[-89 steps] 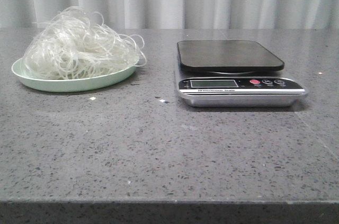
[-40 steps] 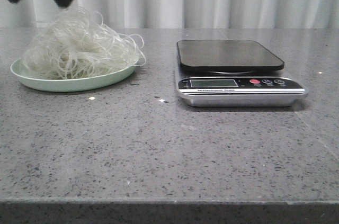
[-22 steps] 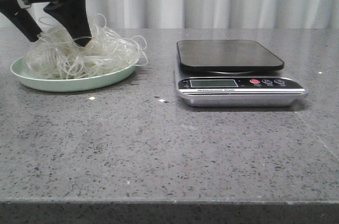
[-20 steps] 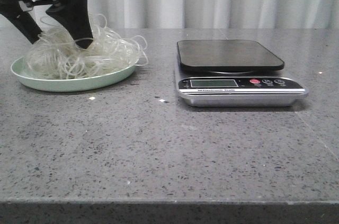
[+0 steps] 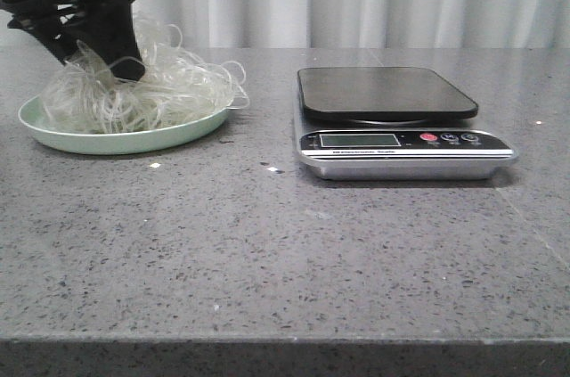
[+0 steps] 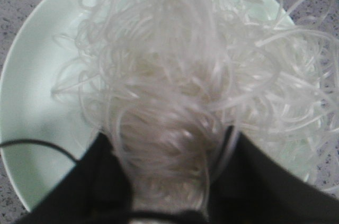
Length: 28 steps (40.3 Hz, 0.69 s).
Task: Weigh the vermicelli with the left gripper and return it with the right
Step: 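Lower the left gripper into the vermicelli pile and close on it, then lift the vermicelli with the left gripper and carry it over the scale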
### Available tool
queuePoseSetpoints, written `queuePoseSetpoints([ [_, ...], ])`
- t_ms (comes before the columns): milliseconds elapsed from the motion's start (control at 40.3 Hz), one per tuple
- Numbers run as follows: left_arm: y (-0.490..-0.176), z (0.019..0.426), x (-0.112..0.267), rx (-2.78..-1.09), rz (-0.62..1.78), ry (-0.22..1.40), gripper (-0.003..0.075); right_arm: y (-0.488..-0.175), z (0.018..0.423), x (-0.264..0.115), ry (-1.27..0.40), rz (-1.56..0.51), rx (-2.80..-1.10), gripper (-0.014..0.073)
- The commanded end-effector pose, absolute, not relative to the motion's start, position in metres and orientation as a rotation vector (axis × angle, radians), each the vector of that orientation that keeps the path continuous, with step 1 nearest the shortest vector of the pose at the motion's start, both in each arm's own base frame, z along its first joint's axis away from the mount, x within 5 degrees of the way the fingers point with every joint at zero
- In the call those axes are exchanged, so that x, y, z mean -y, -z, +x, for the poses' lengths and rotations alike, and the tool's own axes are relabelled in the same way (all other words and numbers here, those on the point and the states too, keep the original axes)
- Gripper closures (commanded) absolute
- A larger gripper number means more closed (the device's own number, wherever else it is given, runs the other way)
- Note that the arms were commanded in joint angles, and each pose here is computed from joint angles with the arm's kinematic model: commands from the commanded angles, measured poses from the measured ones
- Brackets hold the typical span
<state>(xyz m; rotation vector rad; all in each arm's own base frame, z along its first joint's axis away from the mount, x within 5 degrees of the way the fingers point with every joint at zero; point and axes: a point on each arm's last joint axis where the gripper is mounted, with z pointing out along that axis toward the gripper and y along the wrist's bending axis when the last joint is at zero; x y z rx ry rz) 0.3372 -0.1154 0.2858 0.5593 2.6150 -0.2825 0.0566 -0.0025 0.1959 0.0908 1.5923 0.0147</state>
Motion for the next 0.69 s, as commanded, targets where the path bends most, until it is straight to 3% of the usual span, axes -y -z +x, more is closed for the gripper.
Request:
queuePoseSetpoints([
  [0, -0.304, 0.333, 0.116, -2.562, 0.564, 0.285, 0.0566, -0.206, 0.055, 0.003, -0.004, 0.081, -1.494, 0.0444],
  [298, -0.34, 0.335, 0.118, -2.519, 0.585, 0.296, 0.0583, -0.206, 0.055, 0.003, -0.004, 0.081, -1.494, 0.0444],
  [496, -0.393, 0.337, 0.119, -2.386, 0.586, 0.308, 0.0583, -0.206, 0.055, 0.003, -0.004, 0.081, -1.494, 0.0444],
  [670, -0.445, 0.329, 0.129, -2.223, 0.55, 0.503, 0.0583, -0.206, 0.055, 0.003, -0.004, 0.081, -1.494, 0.0444],
])
